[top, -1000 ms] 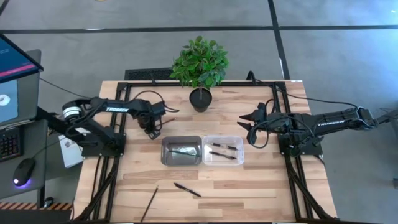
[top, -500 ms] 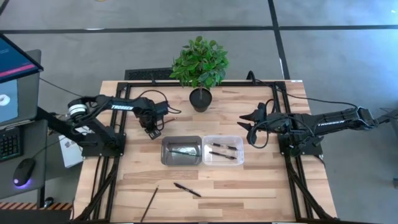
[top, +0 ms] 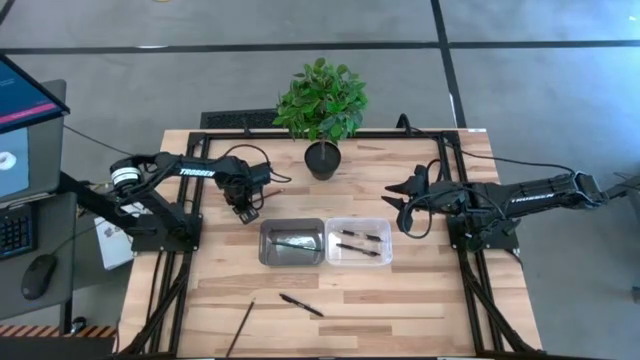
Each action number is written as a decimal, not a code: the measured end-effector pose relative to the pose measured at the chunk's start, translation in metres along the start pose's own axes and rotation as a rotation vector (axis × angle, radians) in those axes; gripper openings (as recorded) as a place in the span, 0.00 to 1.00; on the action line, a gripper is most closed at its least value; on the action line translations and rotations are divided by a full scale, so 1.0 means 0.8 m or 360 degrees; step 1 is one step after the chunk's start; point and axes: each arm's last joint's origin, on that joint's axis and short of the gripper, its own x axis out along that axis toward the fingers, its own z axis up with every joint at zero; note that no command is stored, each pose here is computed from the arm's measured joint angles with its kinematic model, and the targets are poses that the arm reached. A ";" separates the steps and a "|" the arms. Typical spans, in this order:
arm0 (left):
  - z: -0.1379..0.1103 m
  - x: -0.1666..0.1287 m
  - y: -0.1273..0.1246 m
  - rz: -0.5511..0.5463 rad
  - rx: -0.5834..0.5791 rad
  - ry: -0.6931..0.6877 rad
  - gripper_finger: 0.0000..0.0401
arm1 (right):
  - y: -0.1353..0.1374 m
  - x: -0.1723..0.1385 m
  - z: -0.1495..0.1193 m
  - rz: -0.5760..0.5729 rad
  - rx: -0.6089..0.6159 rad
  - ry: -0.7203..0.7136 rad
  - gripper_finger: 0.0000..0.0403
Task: Sort pens & pencils
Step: Put the brown pencil into the black bin
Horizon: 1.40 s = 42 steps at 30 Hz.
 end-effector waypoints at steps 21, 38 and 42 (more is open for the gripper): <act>-0.005 0.000 0.001 -0.0001 -0.0006 0.0071 0.21 | 0.000 0.000 0.000 0.0000 0.0001 0.0000 0.41; 0.000 0.001 0.001 0.0040 -0.0005 0.0001 0.21 | 0.000 0.000 0.000 0.0000 0.0002 -0.0001 0.41; 0.000 0.001 0.001 0.0042 -0.0005 -0.0008 0.20 | 0.000 0.000 0.000 0.0000 0.0003 -0.0001 0.41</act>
